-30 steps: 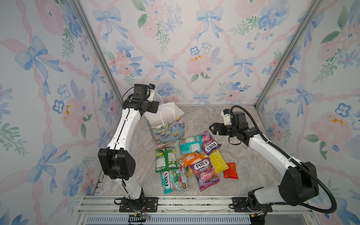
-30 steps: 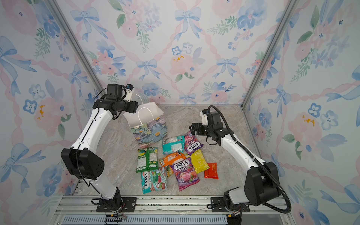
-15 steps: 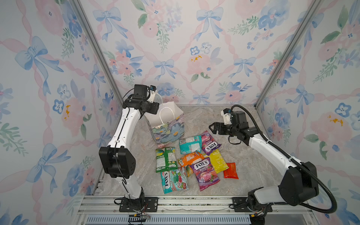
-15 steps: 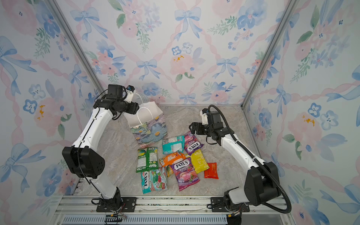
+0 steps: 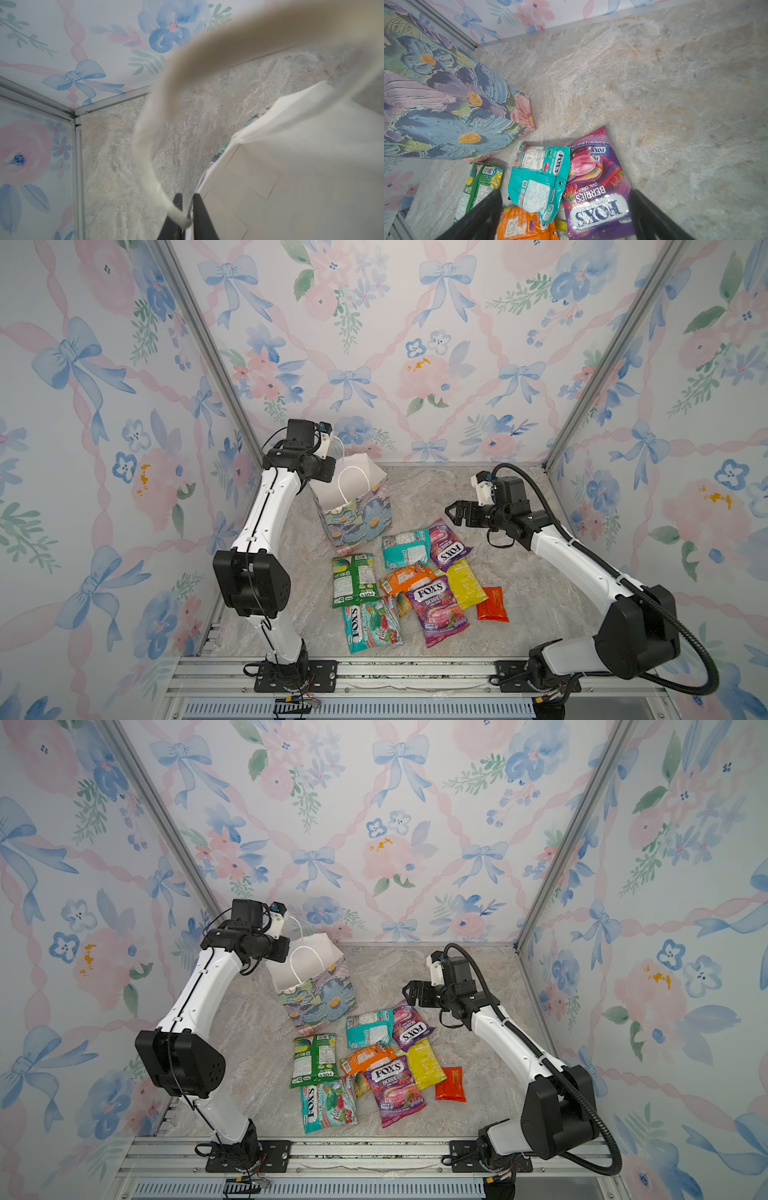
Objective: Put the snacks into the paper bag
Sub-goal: 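Grasp the bag's rim with the left gripper and pull it open, then lower the right gripper onto the purple FOX'S Berries packet and grasp it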
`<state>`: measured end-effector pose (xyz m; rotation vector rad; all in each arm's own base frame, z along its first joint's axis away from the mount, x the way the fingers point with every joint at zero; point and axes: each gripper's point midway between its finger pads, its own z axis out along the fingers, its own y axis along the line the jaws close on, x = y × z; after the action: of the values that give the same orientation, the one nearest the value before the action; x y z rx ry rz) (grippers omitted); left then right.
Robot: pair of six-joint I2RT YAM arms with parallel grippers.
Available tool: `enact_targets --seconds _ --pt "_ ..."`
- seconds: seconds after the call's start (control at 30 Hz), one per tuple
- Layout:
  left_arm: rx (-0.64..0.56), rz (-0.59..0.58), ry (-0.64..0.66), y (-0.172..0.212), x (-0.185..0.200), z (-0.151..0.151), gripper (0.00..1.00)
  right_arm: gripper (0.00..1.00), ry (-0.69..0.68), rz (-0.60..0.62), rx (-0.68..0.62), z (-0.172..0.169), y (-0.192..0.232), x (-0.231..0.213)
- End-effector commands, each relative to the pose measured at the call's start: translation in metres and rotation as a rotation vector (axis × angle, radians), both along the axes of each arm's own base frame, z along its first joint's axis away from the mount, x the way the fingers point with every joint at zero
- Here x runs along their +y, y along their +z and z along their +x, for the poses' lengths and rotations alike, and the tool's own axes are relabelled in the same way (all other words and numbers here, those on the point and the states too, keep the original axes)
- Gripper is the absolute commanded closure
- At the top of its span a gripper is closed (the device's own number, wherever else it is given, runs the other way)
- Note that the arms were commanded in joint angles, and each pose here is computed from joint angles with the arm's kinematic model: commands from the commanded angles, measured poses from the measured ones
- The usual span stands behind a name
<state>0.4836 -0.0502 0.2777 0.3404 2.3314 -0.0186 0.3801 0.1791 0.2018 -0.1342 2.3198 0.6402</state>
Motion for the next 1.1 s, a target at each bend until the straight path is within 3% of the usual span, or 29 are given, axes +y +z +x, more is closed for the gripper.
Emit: enact_targets --seconds 0.0,0.17,0.3,0.4,0.57,0.67,0.87,1.07 --pt "-0.003 0.007 0.061 0.006 0.013 -0.003 0.9 0.03 0.014 0.023 -0.005 0.0 0.008 0.008" --pt "0.004 -0.059 0.108 0.009 0.018 -0.005 0.95 0.03 0.018 0.03 0.002 0.002 0.006 0.01" --pt "0.033 -0.121 0.089 0.003 0.01 -0.009 0.88 0.04 0.02 0.033 0.001 0.002 0.007 0.011" --pt "0.051 -0.16 0.071 0.001 0.003 -0.011 0.77 0.03 0.024 0.033 0.003 0.001 0.008 0.011" --pt "0.041 -0.176 0.057 0.006 0.0 -0.015 0.44 0.04 0.055 0.07 0.019 -0.008 0.012 0.014" --pt "0.046 -0.148 0.061 0.001 0.005 -0.01 0.38 0.03 0.09 0.109 0.042 -0.02 0.012 0.018" --pt "0.073 -0.195 0.03 -0.008 0.0 -0.004 0.46 0.0 0.139 0.13 0.139 -0.061 -0.002 0.017" --pt "0.075 -0.25 -0.025 -0.004 -0.012 -0.007 0.58 0.04 0.182 0.122 0.307 -0.123 -0.04 0.013"
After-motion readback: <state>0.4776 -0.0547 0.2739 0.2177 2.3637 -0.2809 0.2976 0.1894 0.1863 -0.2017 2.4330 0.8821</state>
